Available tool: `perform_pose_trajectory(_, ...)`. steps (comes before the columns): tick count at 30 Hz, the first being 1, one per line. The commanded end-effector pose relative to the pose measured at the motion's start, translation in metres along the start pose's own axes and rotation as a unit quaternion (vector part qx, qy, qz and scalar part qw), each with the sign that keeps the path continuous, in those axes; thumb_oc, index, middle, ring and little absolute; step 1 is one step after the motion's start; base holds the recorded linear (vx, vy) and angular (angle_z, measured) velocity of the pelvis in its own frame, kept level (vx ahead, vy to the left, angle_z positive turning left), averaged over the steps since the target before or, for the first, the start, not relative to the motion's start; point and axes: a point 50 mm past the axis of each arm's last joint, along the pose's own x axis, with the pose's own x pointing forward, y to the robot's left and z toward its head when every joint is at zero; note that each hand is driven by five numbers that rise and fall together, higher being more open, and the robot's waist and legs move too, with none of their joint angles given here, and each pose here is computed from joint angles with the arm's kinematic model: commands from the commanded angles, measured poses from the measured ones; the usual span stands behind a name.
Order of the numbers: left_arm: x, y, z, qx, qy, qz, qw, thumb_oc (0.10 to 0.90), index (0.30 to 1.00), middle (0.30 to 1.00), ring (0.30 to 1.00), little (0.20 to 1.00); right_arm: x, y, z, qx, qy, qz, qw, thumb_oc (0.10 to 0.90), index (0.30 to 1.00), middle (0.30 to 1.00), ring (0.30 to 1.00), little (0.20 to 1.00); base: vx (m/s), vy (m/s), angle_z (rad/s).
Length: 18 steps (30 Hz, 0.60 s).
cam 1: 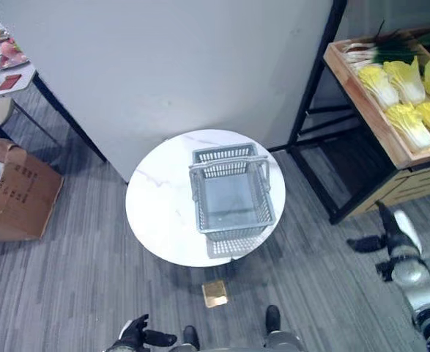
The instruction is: Get the vegetables into the basket
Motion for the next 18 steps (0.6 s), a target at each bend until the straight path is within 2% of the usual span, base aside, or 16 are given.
perform_pose_trajectory(1,0.001,0.032,0.005,0.029,0.013,0.035,0.999,0.900,1.000,1.000,1.000,1.000,0.027,-0.034,0.057,-0.051,-0.125,-0.074,0.988,0.900,1.000,1.000,1.000,1.000,0.00,0.013,0.17)
perform_pose_trajectory(4,0.000,0.030,-0.003,0.040,0.032,0.032,0.998,0.900,1.000,1.000,1.000,1.000,0.034,-0.035,0.100,0.004,-0.197,-0.069,0.978,0.900,1.000,1.000,1.000,1.000,0.00,0.015,0.05)
perform_pose_trajectory(7,-0.002,0.033,-0.012,0.041,0.046,0.031,0.998,0.900,1.000,1.000,1.000,1.000,0.036,-0.037,0.137,-0.034,-0.264,-0.044,0.963,0.900,1.000,1.000,1.000,1.000,0.00,0.004,0.13)
perform_pose_trajectory(9,-0.002,0.034,-0.013,0.049,0.049,0.033,0.997,0.900,1.000,1.000,1.000,1.000,0.040,-0.031,0.177,0.002,-0.315,-0.023,0.949,0.900,1.000,1.000,1.000,1.000,-0.05,-0.002,0.22)
perform_pose_trajectory(14,-0.001,0.036,-0.007,0.049,0.037,0.031,0.998,0.900,1.000,1.000,1.000,1.000,0.050,-0.032,0.209,-0.027,-0.338,-0.004,0.941,0.900,1.000,1.000,1.000,1.000,-0.02,-0.001,0.15)
perform_pose_trajectory(18,0.001,0.035,0.007,0.047,0.012,0.033,0.998,0.900,1.000,1.000,1.000,1.000,0.060,-0.035,0.222,-0.002,-0.328,-0.003,0.945,0.900,1.000,1.000,1.000,1.000,-0.03,0.003,0.07)
